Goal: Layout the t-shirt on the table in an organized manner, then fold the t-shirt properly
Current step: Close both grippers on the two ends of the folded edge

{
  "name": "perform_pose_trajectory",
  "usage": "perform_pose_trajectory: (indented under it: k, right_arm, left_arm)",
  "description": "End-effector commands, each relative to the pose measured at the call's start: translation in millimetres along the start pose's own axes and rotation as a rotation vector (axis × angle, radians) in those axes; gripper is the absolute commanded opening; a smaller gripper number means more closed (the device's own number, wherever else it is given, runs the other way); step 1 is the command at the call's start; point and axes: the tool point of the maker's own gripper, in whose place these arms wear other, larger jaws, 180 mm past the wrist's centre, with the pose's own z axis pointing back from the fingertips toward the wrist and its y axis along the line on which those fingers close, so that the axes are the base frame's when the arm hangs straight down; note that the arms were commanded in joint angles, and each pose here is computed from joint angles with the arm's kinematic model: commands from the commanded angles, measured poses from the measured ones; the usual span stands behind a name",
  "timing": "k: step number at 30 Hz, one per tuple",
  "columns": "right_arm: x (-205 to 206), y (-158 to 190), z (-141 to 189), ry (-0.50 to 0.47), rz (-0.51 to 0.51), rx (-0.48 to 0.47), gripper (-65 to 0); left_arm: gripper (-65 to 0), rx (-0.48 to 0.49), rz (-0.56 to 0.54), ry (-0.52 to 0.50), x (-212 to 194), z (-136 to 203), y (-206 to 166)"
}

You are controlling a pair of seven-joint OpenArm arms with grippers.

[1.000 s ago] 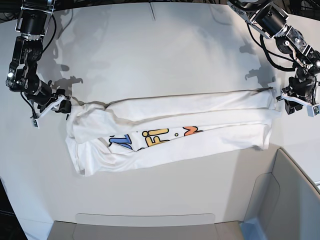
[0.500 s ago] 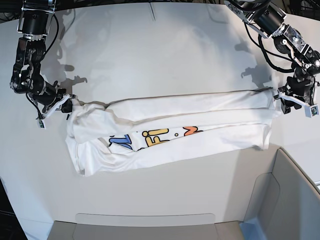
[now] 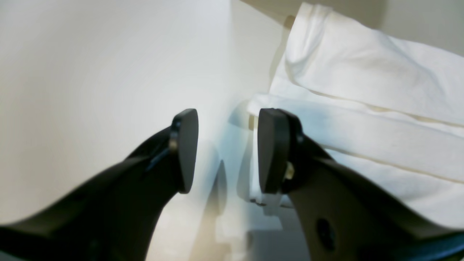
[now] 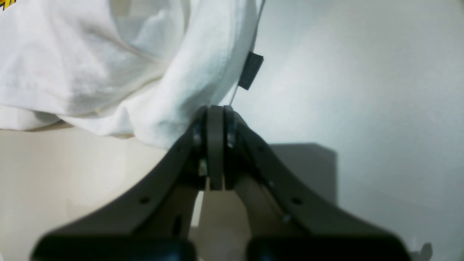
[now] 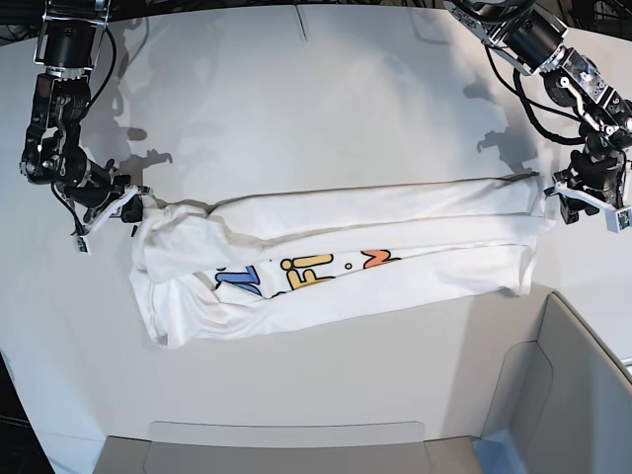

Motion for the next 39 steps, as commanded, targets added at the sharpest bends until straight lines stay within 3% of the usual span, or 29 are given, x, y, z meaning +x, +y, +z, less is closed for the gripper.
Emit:
perform_pose_trajectory:
  k: [1, 9, 19, 29, 34, 39]
  right_arm:
    - [9, -4, 5, -0.011, 0.028, -0.011, -65.0]
    - [9, -6, 6, -0.012, 0.029, -0.014, -65.0]
    - [8, -6, 6, -0.007, 0.03, -0.015, -65.0]
    - [8, -7, 7, -0.006, 0.031, -0.018, -65.0]
    - [7, -6, 6, -0.004, 0.033, -0.017, -65.0]
    - [8, -7, 7, -0.006, 0.031, -0.018, -65.0]
  left_arm:
    - [-39.4, 0.0, -0.008, -0.064, 21, 3, 2]
    - [-38.8, -0.001, -0.003, -0.041, 15, 0, 2]
    - [-27.8, -0.02, 0.041, 0.028, -10, -12, 4]
    - [-27.3, -0.025, 0.037, 0.036, -12, -12, 3]
    - [-27.3, -0.017, 0.039, 0.132, -30, -10, 5]
    - [-27.3, -0.023, 0.039, 0.133, -38, -12, 4]
